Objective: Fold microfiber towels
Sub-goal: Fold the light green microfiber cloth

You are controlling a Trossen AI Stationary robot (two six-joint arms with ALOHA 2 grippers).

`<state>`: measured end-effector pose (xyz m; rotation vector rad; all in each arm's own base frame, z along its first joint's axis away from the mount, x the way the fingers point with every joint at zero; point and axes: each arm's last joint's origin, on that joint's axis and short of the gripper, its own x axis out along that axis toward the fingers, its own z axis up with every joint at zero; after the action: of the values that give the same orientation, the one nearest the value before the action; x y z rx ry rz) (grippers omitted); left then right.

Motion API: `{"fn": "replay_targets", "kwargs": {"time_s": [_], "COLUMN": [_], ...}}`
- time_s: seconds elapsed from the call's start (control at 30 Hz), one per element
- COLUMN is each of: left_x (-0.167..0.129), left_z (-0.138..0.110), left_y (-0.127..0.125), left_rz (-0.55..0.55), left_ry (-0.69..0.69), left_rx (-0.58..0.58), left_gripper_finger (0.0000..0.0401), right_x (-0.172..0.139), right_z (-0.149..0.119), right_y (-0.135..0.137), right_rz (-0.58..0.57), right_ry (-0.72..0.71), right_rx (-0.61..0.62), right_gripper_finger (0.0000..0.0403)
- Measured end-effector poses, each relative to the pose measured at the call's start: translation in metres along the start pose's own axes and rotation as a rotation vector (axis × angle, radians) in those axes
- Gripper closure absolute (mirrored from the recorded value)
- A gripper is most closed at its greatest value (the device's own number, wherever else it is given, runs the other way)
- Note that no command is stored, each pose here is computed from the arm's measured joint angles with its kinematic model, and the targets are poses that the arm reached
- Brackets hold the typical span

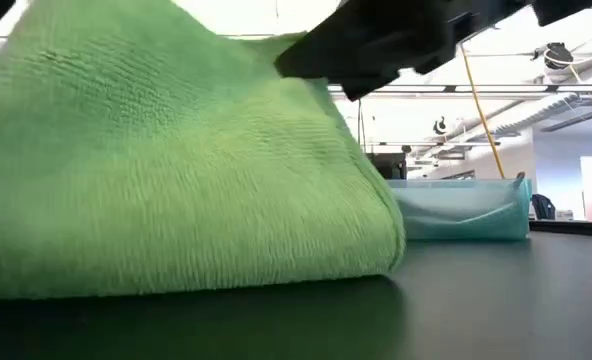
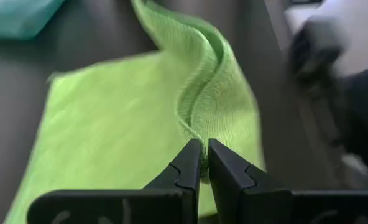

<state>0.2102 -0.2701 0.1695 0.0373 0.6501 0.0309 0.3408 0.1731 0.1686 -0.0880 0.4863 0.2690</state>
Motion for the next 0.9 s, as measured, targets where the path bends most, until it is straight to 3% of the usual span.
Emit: {"fn": "replay_targets", "kwargs": {"time_s": [0.13, 0.27, 0.43, 0.9], "left_x": [0.002, 0.002, 0.002, 0.019], "left_z": [-0.007, -0.014, -0.019, -0.007], "left_y": [0.013, 0.029, 0.050, 0.072], "left_rz": [0.121, 0.247, 0.398, 0.479], "left_ry": [0.048, 0.111, 0.182, 0.209], "left_rx": [-0.021, -0.052, -0.094, -0.016], "left_gripper_finger": [0.0371, 0.0372, 0.0395, 0.0385], "right_x": [0.002, 0.003, 0.003, 0.003], "right_z": [0.000, -0.005, -0.010, -0.022], "right_y": [-0.014, -0.027, -0.042, -0.064], "right_rz": [-0.045, -0.174, -0.252, -0.312], "right_ry": [0.006, 0.054, 0.103, 0.157], "right_rx": [0.057, 0.094, 0.142, 0.204], "right_gripper_finger": [0.0402, 0.0403, 0.0403, 0.0403]}}
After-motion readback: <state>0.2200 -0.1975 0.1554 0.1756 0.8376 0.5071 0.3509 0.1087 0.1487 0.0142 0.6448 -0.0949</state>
